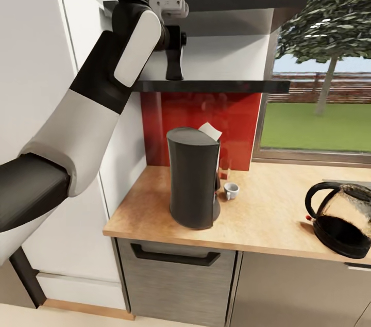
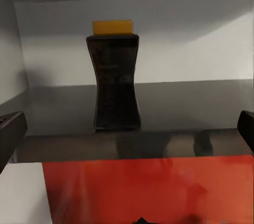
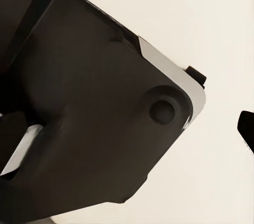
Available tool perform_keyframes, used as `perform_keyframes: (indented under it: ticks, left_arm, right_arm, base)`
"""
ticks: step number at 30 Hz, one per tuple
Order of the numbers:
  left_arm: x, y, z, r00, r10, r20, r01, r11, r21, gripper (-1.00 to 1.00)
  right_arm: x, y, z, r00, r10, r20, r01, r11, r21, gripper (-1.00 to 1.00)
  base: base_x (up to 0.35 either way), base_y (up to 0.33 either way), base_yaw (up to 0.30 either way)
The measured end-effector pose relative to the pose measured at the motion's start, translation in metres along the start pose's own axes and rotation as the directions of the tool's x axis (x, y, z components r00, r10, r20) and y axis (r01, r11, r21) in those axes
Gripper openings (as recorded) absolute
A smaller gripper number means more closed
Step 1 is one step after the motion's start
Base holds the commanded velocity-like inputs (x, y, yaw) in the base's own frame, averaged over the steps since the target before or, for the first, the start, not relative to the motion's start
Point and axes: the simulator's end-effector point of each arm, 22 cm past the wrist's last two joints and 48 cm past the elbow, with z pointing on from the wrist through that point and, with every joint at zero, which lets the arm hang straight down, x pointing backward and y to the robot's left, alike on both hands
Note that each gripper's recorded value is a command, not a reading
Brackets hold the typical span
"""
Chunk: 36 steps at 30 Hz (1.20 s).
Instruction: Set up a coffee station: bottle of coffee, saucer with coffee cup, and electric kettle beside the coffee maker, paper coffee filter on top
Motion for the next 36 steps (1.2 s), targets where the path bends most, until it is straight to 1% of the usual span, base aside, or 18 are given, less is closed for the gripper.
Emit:
perform_keyframes:
  ticks: [4,11,14,15,19,22,23,25,26,27,31,36]
  left_arm:
    - [-0.003,0.000,0.001,1.000,-0.013,0.017,0.013,1.000,-0.001,1.00]
    - [-0.005,0.000,0.001,0.999,-0.020,0.027,0.020,1.000,0.000,1.00]
    - [-0.009,0.000,0.000,0.998,-0.034,0.047,0.034,0.999,0.000,1.00]
    - [-0.011,0.000,0.001,0.997,-0.043,0.058,0.043,0.999,0.000,1.00]
    - [-0.012,0.000,0.001,0.997,-0.046,0.062,0.046,0.999,0.000,1.00]
    - [-0.012,0.000,0.001,0.997,-0.046,0.063,0.046,0.999,0.001,1.00]
    - [-0.012,0.000,0.000,0.997,-0.047,0.063,0.047,0.999,0.001,1.00]
    - [-0.012,0.000,0.001,0.997,-0.047,0.063,0.047,0.999,0.001,1.00]
    - [-0.012,0.000,0.001,0.997,-0.047,0.063,0.047,0.999,0.001,1.00]
    - [-0.012,0.000,0.001,0.997,-0.047,0.063,0.047,0.999,0.001,1.00]
    - [-0.012,0.000,0.001,0.997,-0.047,0.063,0.047,0.999,0.001,1.00]
    - [-0.012,0.000,0.001,0.997,-0.047,0.062,0.047,0.999,0.001,1.00]
  right_arm:
    - [0.001,0.000,0.000,1.000,-0.001,-0.001,0.001,1.000,0.000,1.00]
    - [0.002,0.001,0.000,1.000,-0.003,-0.003,0.003,1.000,0.000,1.00]
    - [0.002,0.001,0.000,1.000,-0.003,-0.003,0.003,1.000,-0.001,1.00]
    - [0.006,0.004,0.001,1.000,-0.003,-0.010,0.003,1.000,-0.006,1.00]
    - [0.022,0.013,0.003,1.000,0.005,-0.028,-0.006,1.000,-0.016,1.00]
    - [0.026,0.014,0.004,0.999,0.007,-0.032,-0.008,1.000,-0.008,1.00]
    - [0.029,0.013,0.004,0.999,0.008,-0.037,-0.007,1.000,0.003,1.00]
    - [0.038,0.012,0.005,0.999,0.000,-0.052,0.001,1.000,0.026,1.00]
    - [0.043,0.011,0.006,0.998,-0.013,-0.064,0.016,0.999,0.040,1.00]
    - [0.051,0.010,0.006,0.995,-0.043,-0.087,0.048,0.997,0.055,1.00]
    - [0.055,0.009,0.006,0.993,-0.063,-0.100,0.070,0.996,0.063,1.00]
    - [0.056,0.009,0.006,0.992,-0.068,-0.103,0.075,0.995,0.064,1.00]
  base:
    - [0.185,0.000,0.000]
    - [0.140,0.000,0.000]
    - [0.176,0.000,0.000]
    - [0.058,0.000,0.000]
    - [0.057,0.000,0.000]
    - [0.186,0.000,0.000]
    - [0.228,0.000,0.000]
    - [0.160,0.000,0.000]
    - [0.051,0.000,0.000]
    - [0.054,0.000,0.000]
    - [0.159,-0.052,0.000]
    - [0.108,-0.048,0.000]
